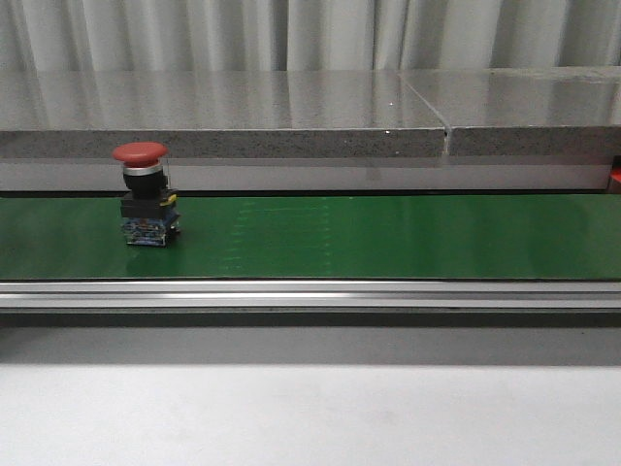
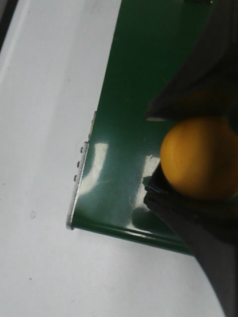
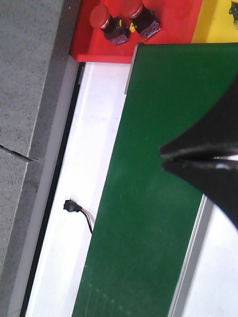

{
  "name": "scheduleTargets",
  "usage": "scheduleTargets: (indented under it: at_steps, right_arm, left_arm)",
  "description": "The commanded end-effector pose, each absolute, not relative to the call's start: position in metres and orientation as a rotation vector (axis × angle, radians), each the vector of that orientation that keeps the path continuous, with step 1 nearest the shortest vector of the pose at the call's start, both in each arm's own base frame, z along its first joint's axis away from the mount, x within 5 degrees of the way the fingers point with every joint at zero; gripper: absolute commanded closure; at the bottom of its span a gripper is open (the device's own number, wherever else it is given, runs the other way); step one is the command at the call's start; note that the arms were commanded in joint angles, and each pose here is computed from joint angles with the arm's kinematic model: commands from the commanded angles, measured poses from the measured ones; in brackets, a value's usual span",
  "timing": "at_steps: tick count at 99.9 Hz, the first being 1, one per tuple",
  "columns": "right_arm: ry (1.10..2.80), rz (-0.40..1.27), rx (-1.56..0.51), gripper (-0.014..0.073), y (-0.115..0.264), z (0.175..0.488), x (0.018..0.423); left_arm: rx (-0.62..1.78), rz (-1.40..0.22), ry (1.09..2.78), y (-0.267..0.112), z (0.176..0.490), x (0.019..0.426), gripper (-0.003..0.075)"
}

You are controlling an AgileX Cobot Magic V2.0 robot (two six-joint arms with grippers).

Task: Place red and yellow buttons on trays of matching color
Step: 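Grasp the yellow button with the left gripper and lower it onto the belt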

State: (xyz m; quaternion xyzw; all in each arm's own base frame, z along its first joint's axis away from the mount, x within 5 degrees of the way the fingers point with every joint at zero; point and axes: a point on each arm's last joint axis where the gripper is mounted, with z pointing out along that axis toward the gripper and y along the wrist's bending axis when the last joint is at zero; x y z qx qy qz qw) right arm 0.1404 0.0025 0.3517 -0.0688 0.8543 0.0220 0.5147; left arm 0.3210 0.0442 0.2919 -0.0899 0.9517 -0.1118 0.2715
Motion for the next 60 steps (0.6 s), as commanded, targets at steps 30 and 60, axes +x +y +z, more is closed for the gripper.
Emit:
scheduleTargets:
  at_steps: [30, 60]
  right_arm:
    - [1.966, 0.028, -0.152, 0.0664, 0.001, 0.366, 0.141]
    - [1.966, 0.028, -0.152, 0.0664, 0.001, 0.366, 0.141]
  left_arm:
    - [-0.262, -0.288, 2.480, 0.036, 0.284, 0.315, 0.0736]
    - [-0.228, -0.304, 2.503, 0.035, 0.278, 0.319, 0.0197]
